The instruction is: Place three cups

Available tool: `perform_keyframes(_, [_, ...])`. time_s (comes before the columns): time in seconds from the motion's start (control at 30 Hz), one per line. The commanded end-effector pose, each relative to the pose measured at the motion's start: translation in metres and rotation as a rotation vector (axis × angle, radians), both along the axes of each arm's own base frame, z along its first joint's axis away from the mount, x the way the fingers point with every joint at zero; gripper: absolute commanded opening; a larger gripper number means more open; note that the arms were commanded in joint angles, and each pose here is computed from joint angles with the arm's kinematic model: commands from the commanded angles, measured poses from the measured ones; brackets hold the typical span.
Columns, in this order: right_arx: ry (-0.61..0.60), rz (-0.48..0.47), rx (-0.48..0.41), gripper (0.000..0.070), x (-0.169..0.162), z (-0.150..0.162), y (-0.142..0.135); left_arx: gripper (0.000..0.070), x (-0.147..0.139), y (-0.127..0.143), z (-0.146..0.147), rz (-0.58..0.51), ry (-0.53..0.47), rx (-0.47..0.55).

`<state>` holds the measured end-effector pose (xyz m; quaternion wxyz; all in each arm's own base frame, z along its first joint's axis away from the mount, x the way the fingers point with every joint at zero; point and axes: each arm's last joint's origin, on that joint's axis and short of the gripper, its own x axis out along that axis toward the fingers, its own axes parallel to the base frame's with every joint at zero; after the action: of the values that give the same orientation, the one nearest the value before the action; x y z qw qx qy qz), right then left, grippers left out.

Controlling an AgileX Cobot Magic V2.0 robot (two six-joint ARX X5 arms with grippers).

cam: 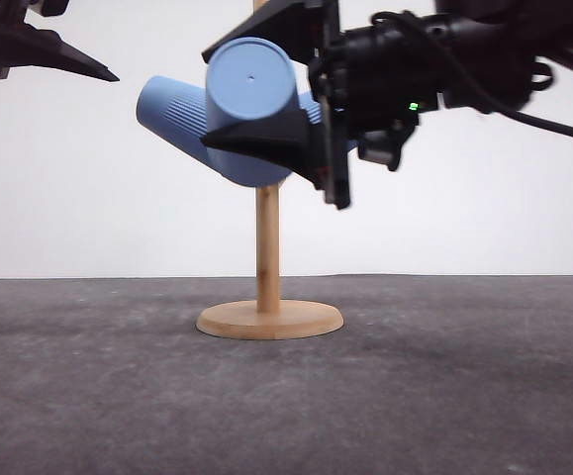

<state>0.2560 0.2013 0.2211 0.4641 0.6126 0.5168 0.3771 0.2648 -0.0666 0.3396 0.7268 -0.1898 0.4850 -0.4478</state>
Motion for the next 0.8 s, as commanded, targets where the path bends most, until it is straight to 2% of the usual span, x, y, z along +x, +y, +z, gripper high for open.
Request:
perform_keyframes(0.0, [0.0,0.004,0.01,0.0358,0.005,0.001,0.005,0.0486,0.002,-0.001,0.006,-0.01,-0.034,-0.004])
perform_keyframes(0.4, [0.078,-0.03,-0.039,0.0358,0.018,-0.022,0.01,0.0485,0.002,-0.001,0.006,-0.009,-0.031,-0.004])
perform_keyframes(0.7, [0.085,-0.076,-0.046,0.0362,0.023,-0.024,0.005,0.0483,0.002,-0.001,0.006,-0.008,-0.029,-0.005])
perform_keyframes(0.77, [0.086,-0.082,-0.046,0.0403,0.024,-0.024,0.003,0.0482,0.002,-0.001,0.006,-0.009,-0.03,-0.005])
